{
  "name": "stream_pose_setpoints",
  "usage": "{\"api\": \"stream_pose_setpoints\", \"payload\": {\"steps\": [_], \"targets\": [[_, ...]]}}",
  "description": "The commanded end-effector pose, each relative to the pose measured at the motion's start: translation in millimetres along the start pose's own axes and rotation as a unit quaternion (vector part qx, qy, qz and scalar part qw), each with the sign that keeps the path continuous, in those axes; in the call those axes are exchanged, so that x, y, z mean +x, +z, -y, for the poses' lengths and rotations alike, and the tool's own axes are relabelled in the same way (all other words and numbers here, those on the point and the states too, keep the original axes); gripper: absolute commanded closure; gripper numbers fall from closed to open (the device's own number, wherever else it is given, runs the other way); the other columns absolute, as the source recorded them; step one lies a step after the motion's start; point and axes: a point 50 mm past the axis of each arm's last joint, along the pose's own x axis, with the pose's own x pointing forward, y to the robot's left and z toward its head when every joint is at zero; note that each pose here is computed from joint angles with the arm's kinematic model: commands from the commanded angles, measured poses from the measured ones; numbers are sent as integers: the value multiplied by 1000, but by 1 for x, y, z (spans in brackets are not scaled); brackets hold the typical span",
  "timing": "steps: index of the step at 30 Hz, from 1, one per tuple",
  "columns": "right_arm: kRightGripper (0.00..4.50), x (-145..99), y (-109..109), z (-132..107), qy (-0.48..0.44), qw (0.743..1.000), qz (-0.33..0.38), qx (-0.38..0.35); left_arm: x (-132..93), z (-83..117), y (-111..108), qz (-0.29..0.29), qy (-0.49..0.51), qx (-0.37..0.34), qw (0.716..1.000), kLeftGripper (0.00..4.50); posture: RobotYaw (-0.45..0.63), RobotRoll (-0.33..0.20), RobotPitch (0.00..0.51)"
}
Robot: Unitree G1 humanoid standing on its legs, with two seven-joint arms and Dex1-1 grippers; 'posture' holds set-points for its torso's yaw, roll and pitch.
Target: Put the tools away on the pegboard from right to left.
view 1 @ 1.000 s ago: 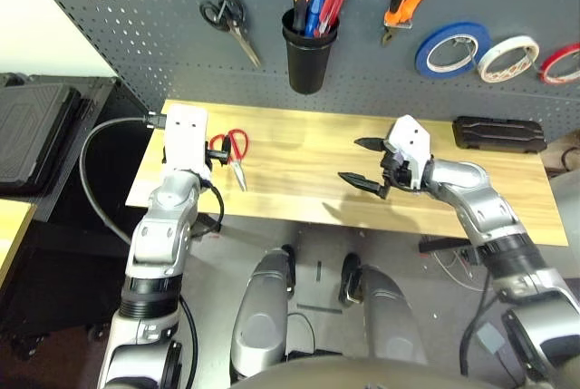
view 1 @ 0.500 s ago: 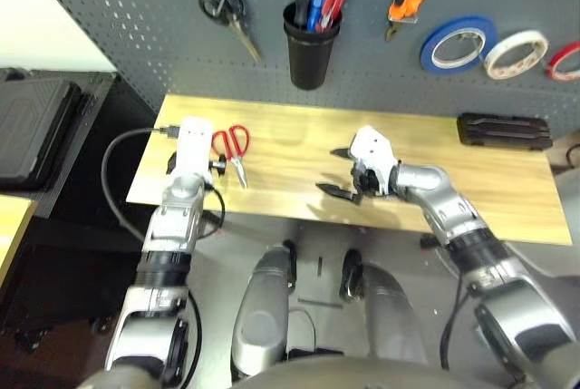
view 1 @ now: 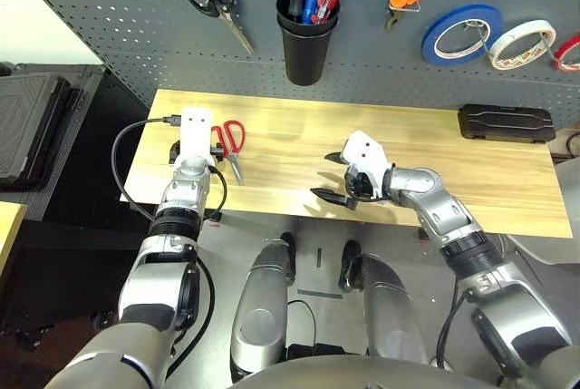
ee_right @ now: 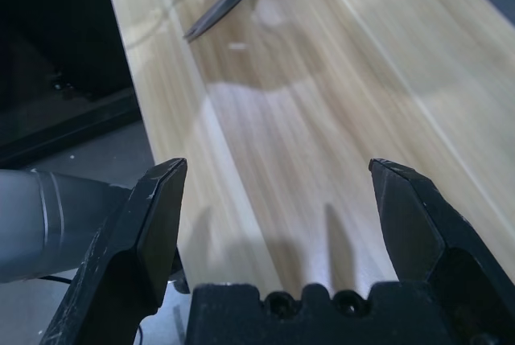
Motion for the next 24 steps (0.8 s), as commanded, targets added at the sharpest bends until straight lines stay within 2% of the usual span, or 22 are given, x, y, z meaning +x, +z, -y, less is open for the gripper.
{"api": "stream_pose_setpoints", "payload": {"steps": [1,3,10,11,18,24], "targets": [[0,-4,0,-1,-3,1000,-3,3,2,3,-20,-42,5,5,999,669,125,0,369],[0,-6,2,-1,-4,1000,-3,2,3,4,-24,-54,5,3,999,1354,119,0,367],[0,-14,6,-2,19,1000,3,-4,3,11,-31,-71,-2,-12,997,4244,123,0,363],[0,-14,7,-2,22,1000,5,-5,2,13,-30,-71,-3,-17,997,4487,127,0,361],[0,-15,9,-1,37,999,13,-11,0,18,-26,-65,-1,-60,996,4487,148,0,350],[0,-19,11,4,46,998,32,-21,-12,18,-6,-24,-6,-137,990,4487,195,0,323]]}}
